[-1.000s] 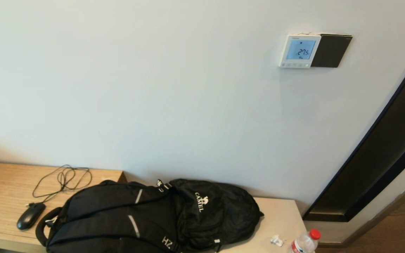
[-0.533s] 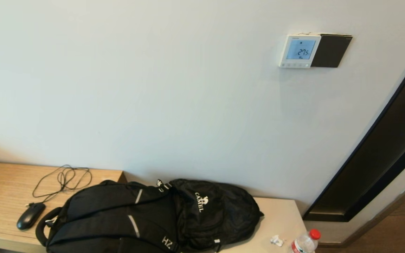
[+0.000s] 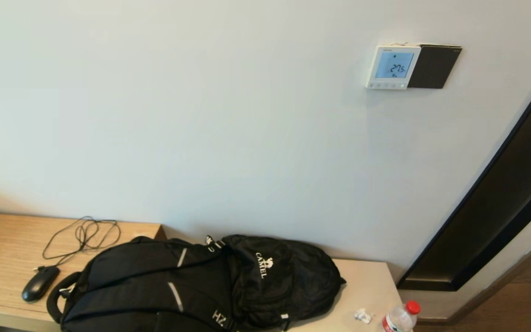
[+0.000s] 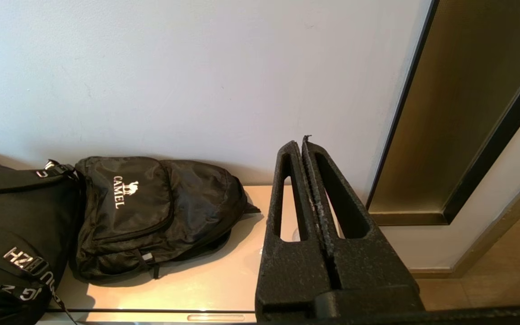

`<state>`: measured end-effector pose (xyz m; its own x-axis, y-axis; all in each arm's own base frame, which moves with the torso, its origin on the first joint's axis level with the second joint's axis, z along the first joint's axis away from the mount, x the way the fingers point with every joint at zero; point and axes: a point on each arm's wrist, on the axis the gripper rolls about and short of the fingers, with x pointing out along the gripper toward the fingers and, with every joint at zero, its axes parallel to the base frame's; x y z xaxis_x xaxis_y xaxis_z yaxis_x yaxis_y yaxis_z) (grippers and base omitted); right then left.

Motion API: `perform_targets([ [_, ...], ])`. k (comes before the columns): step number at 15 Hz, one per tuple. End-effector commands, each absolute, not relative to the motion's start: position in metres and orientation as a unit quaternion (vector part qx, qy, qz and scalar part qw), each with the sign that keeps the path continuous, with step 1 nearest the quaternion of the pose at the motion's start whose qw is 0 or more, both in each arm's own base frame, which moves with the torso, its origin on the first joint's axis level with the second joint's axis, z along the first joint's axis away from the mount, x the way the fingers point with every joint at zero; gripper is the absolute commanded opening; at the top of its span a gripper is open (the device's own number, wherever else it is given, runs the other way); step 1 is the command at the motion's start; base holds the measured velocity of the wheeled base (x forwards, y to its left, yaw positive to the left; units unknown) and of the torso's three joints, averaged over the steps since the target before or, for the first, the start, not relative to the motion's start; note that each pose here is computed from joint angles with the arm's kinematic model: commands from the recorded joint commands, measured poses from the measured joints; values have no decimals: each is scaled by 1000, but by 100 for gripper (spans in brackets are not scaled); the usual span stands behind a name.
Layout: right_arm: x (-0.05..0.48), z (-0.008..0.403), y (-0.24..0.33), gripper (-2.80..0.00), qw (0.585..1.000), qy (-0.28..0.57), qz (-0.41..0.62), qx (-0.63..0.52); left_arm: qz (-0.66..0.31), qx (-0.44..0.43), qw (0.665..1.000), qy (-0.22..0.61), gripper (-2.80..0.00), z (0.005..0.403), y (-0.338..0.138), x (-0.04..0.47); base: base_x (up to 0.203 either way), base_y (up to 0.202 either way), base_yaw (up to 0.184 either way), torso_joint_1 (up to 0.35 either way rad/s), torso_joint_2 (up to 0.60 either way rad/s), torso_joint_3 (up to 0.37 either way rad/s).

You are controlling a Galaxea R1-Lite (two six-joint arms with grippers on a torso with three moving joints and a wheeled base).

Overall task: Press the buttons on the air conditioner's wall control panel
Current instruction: Turn off the central air conditioner

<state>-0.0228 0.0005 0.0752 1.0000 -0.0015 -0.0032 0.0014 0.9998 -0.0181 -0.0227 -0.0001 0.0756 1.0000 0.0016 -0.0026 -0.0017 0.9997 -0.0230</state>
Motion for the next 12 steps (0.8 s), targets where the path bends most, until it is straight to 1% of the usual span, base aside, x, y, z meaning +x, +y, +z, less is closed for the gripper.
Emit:
perform_targets([
  [1, -23, 75, 1, -280, 1000, 2, -1, -9, 1, -12, 1000, 1, -280, 75, 0, -23, 0, 0, 0, 0, 0, 0],
  [12, -23, 75, 1, -280, 1000, 2, -1, -8, 1, -12, 1000, 2, -280, 75, 0, -23, 0, 0, 0, 0, 0, 0],
])
